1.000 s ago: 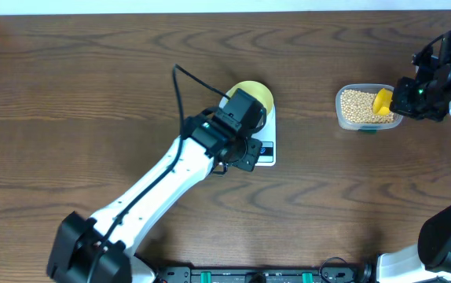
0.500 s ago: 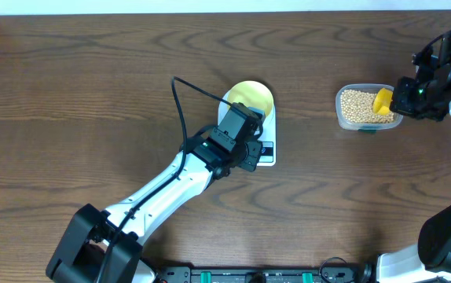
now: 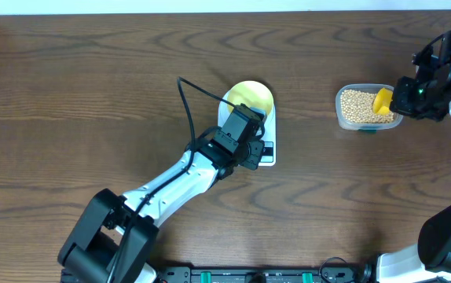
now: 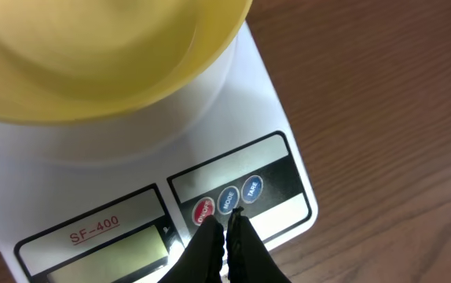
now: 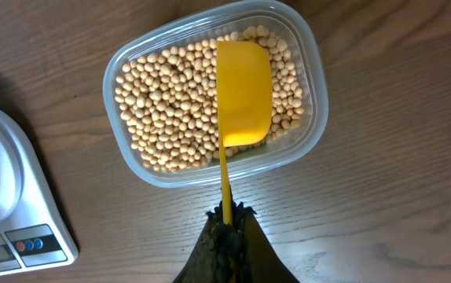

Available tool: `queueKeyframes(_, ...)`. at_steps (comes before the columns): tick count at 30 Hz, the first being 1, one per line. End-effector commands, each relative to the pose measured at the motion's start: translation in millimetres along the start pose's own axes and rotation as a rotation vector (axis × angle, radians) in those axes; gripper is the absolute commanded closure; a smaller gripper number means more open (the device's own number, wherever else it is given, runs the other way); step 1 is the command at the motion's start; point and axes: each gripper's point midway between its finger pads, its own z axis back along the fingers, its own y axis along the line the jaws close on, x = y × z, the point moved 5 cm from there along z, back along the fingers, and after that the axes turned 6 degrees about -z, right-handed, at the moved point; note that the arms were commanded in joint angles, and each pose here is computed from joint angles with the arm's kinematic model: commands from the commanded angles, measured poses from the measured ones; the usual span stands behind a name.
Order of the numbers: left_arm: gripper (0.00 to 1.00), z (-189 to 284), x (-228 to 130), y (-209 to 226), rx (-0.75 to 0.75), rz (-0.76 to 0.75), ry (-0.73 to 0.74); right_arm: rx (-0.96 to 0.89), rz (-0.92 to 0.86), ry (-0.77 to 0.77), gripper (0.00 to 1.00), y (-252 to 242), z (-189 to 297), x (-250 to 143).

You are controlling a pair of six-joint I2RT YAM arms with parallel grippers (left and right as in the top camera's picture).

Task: Scoop item into bowl and weigh 50g on scale
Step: 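Lower the left gripper tip onto the scale's TARE button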

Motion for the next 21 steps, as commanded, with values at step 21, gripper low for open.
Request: queueKeyframes(21,0.93,-27,-15,14,0.075,-0.019,0.056,0.006,0.014,-0.005,0.99,0,2,1)
